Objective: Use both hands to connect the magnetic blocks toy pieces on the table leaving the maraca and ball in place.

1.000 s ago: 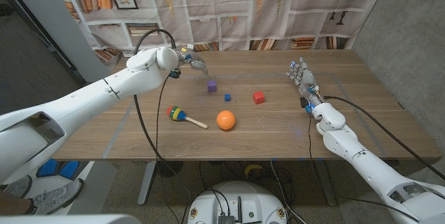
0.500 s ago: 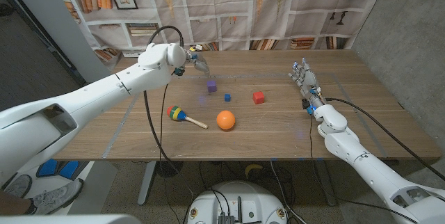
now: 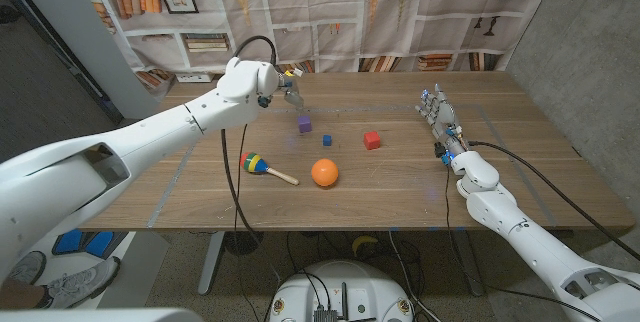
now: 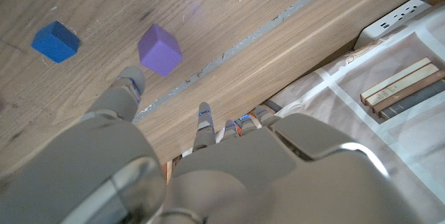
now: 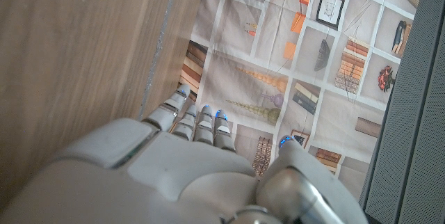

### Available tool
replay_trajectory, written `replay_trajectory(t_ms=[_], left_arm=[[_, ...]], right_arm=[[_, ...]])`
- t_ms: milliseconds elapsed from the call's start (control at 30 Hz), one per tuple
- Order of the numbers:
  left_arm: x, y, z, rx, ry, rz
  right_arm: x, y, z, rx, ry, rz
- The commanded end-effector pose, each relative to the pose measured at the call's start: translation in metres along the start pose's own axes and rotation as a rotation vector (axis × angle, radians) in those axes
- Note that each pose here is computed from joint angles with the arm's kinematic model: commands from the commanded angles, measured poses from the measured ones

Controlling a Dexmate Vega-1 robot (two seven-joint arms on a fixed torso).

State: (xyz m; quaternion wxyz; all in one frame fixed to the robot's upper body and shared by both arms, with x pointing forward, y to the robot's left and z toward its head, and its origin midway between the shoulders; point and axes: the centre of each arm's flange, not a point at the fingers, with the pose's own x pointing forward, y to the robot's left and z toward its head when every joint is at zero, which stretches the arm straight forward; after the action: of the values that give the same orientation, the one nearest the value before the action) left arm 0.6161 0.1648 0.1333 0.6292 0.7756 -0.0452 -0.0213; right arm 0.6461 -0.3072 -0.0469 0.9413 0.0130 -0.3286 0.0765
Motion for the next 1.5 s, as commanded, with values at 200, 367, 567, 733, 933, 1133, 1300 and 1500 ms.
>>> replay_trajectory(t_ms=[200,367,567,733,933,1133,1300,1500], left_arm=[[0.017,-0.008,0.023,0.097,0.051,-0.015],[0.021,-0.013,0.028,0.099,0.063,-0.026],[0.024,-0.021,0.035,0.098,0.084,-0.006],[0.026,-0.027,0.039,0.086,0.089,0.014],[0.028,-0.037,0.046,0.09,0.11,0.053],[0.031,-0.044,0.047,0.078,0.115,0.076],[0.034,-0.048,0.046,0.068,0.123,0.08],[0.037,-0.055,0.046,0.066,0.123,0.107]], right_arm=[[-0.003,-0.001,0.001,-0.001,0.005,-0.001],[-0.005,-0.002,0.001,0.0,0.007,-0.003],[-0.008,-0.003,0.0,0.002,0.008,-0.008],[-0.008,-0.003,0.0,0.003,0.007,-0.01],[-0.009,-0.004,0.0,0.006,0.005,-0.015],[-0.008,-0.005,-0.001,0.009,0.005,-0.017],[-0.007,-0.005,-0.002,0.009,0.005,-0.018],[-0.007,-0.006,-0.004,0.013,0.009,-0.023]])
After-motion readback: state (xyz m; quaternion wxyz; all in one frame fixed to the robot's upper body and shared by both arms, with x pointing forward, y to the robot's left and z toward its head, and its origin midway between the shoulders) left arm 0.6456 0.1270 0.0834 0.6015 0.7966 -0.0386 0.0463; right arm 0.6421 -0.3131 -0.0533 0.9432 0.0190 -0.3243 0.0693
